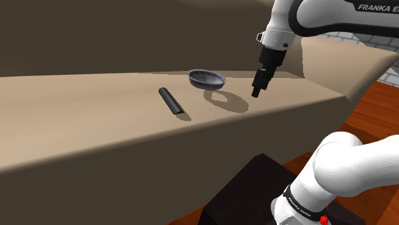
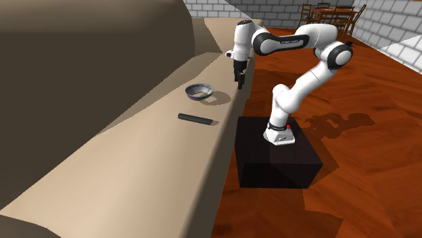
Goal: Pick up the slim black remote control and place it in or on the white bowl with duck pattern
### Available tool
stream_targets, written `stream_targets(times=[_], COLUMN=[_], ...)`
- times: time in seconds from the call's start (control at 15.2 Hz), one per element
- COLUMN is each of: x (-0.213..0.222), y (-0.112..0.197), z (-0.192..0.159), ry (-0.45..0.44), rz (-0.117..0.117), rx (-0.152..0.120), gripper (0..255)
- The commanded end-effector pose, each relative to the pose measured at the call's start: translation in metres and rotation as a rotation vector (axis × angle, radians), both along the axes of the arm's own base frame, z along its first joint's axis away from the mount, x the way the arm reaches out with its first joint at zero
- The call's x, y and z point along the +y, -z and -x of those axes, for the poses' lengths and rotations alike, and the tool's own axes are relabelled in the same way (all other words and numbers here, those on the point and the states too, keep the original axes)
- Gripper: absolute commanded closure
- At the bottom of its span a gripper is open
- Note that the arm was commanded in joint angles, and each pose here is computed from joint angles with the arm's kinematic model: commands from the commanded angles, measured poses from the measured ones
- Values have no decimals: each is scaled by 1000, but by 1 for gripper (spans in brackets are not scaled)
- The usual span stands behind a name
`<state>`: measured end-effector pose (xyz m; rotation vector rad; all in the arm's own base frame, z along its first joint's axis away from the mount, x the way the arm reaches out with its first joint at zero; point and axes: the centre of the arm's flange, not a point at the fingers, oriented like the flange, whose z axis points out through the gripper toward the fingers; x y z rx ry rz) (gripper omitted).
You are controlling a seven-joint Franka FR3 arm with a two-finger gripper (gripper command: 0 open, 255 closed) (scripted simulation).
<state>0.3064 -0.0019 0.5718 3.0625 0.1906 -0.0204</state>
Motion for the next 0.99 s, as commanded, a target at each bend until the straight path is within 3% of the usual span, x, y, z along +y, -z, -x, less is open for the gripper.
stream_targets(times=[0.0, 0.92], x=[0, 123], y=[0, 28], z=[0, -141], ry=[0, 226], rz=[0, -52], rx=[0, 100], gripper=[0, 0])
